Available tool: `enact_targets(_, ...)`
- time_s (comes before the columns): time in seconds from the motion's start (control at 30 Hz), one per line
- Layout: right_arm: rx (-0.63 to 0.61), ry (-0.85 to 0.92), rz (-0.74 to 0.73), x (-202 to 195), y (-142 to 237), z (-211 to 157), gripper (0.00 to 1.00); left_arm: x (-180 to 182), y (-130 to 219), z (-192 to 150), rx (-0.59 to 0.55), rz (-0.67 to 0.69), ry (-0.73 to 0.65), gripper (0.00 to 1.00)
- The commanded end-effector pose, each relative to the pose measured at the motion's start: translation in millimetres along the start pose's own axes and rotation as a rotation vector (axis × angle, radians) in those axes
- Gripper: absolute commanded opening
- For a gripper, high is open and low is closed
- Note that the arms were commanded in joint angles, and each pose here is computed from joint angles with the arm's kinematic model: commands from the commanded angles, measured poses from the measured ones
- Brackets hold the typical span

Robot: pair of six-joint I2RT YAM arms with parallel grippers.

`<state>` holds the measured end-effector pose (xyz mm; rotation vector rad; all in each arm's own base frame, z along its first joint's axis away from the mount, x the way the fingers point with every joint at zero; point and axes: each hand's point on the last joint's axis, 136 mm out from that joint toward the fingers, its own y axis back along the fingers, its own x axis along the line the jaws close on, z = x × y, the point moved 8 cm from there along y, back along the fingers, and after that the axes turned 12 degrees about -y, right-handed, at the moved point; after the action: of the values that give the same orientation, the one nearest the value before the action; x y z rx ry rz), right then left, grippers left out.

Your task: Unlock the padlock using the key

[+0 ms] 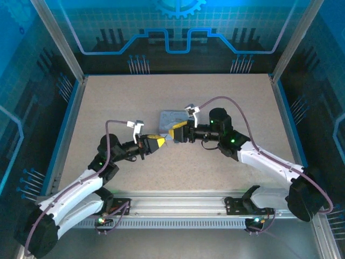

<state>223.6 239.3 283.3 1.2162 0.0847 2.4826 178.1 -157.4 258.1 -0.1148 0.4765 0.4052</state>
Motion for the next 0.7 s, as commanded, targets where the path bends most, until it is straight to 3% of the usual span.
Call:
enact_targets(0.0,-0.055,-0.045,-0.164,-18,6,-4,0.57,5,8,-10,0.042,0.074,-0.031,0.00)
enact_targets(0.13,-0.037,-0.028,-0.394,-33,-1,-16,0.61,7,17,-17,0.093,0.163,-0.038,0.00)
enact_targets(0.37,0.013,0.019,-0.810,-59,-37,-54,0.59,13,43,-40,0.177,0.348,-0.027,0.00)
enact_targets(0.67,0.033,-0.011,-1.104,-104,-81,-73,0.55,6,60,-50,0.207,0.379,-0.055,0.00)
